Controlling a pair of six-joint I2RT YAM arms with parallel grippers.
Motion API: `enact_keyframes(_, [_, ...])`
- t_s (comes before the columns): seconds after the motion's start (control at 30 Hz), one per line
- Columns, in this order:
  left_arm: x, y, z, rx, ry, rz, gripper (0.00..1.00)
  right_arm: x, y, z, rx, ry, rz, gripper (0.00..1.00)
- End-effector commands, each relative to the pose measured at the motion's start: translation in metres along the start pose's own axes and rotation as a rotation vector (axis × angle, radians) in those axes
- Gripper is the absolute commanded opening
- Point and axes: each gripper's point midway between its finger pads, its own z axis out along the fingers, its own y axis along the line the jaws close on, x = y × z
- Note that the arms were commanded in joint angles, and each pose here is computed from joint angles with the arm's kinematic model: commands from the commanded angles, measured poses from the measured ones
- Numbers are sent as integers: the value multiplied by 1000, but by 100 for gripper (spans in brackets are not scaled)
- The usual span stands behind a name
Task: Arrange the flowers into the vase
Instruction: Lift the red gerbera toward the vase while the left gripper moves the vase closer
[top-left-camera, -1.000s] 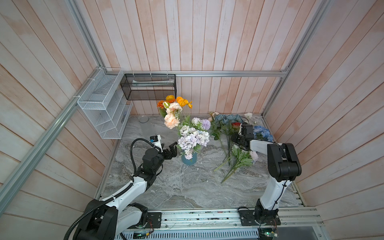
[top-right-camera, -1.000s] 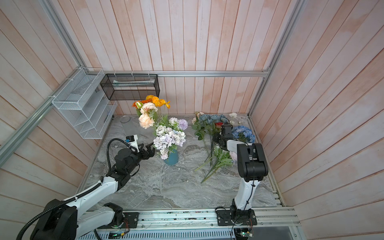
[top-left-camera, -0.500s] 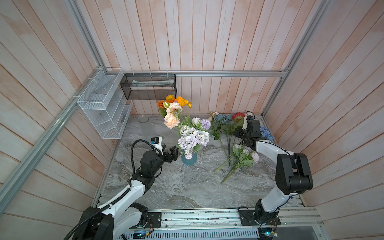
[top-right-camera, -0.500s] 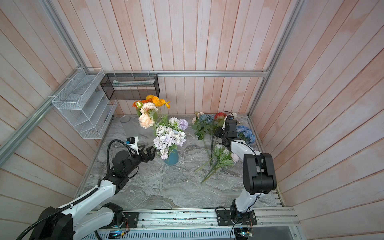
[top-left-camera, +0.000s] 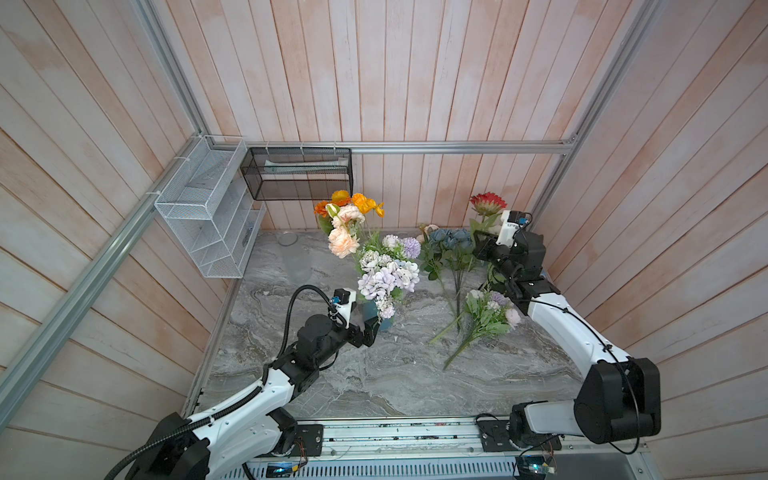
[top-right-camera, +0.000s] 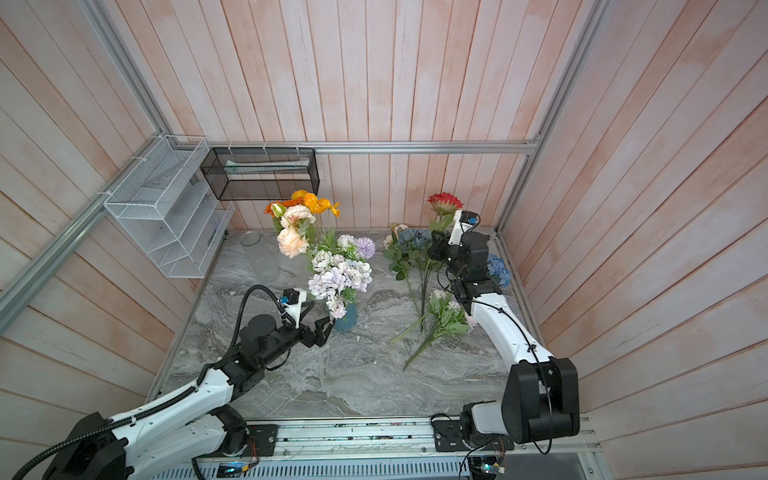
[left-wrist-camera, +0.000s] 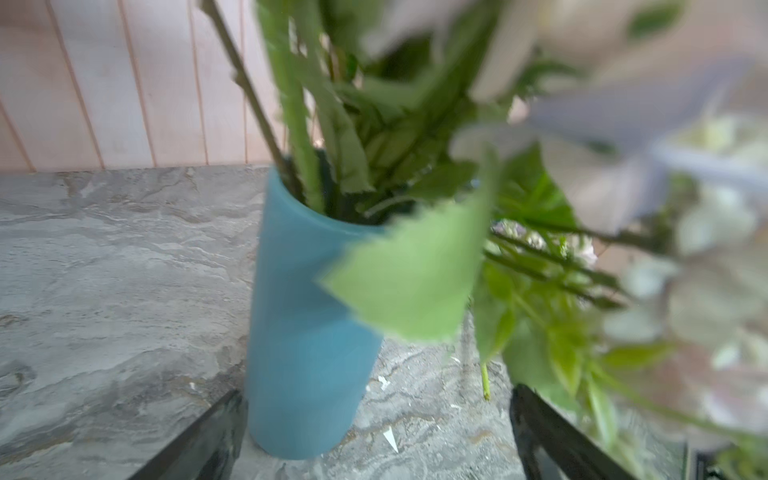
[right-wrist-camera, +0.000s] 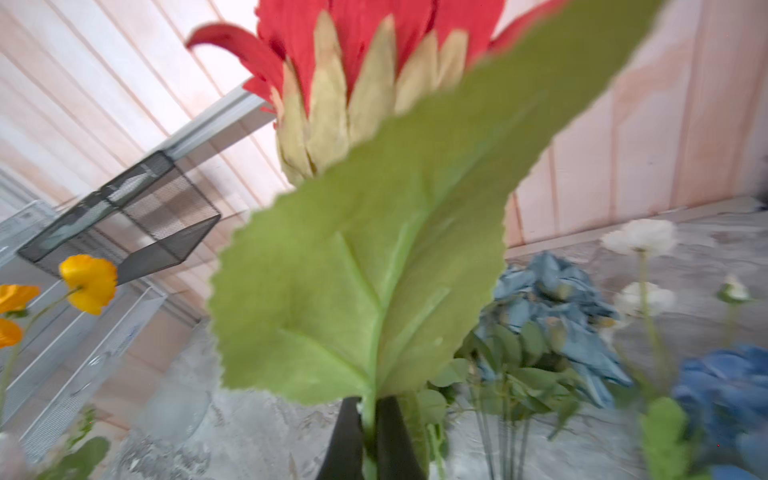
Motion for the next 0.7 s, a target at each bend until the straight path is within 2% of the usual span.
enact_keyframes(0.0, [-15,-4,6,-39,-51,57,100,5,38,22,-102,8,-35,0])
enact_keyframes(0.13, [-12,-18,9,-25,-56,38,100,29,71,43,-211,47,-31,0])
enact_keyframes(0.3, [-18,-12,2,-105,-100,-18,100,39,117,56,-408,55,-29,0])
enact_keyframes(0.47, [-44,5,-8,-158,-179,-117,100,47,156,37,-579,52,-58,0])
enact_keyframes(0.67, [-78,10,-5,-129,-254,-149,100,62,170,10,-652,66,-52,0])
